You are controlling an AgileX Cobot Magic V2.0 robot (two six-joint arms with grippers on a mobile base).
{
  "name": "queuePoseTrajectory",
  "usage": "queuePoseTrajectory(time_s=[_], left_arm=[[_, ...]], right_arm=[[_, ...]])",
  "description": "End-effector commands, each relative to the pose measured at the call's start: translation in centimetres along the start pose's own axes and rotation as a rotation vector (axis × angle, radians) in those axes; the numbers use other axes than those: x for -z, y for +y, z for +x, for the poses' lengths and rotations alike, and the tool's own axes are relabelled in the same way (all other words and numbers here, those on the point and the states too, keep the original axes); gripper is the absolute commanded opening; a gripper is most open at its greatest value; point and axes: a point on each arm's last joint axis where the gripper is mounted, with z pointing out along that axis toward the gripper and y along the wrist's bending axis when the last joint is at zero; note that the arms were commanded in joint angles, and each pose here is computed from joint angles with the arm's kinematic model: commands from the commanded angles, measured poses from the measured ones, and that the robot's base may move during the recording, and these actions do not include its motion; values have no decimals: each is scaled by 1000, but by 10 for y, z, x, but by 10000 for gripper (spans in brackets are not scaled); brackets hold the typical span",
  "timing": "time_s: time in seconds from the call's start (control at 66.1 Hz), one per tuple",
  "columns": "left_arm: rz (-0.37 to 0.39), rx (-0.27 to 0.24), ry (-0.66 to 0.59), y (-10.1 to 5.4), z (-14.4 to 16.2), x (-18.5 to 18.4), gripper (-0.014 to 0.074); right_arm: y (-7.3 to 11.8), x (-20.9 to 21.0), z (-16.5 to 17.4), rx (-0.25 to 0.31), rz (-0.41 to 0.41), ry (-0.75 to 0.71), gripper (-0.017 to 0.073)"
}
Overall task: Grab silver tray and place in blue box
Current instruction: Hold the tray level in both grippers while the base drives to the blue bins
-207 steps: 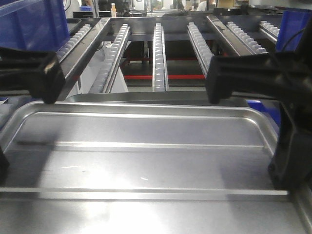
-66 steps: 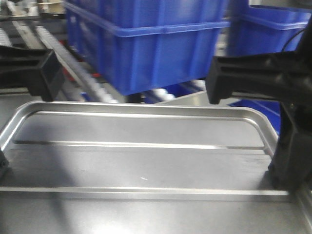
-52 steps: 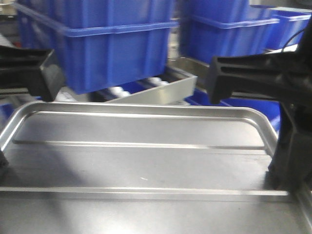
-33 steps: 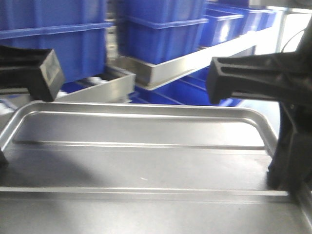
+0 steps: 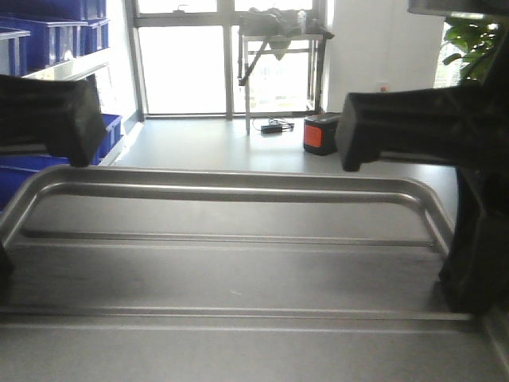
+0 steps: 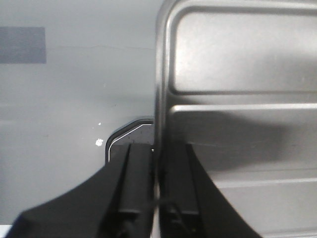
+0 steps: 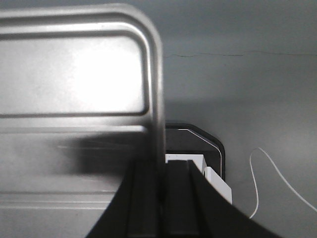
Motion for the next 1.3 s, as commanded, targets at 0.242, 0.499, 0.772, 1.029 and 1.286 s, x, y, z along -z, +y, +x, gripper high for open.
queuePoseTrajectory(time_s=[0.242, 0.499, 0.772, 1.029, 1.286], left_arm=[[-5, 3, -38, 3, -4, 12, -9], [-5, 3, -38, 3, -4, 12, -9], [-5, 3, -38, 3, -4, 12, -9], [-5, 3, -38, 3, -4, 12, -9], [-5, 3, -38, 3, -4, 12, -9]], right_arm=[[-2, 11, -6, 14, -6, -49, 59], [-2, 11, -6, 14, -6, -49, 59], [-2, 11, -6, 14, -6, -49, 59], [-2, 11, -6, 14, -6, -49, 59], [-2, 11, -6, 14, -6, -49, 59]])
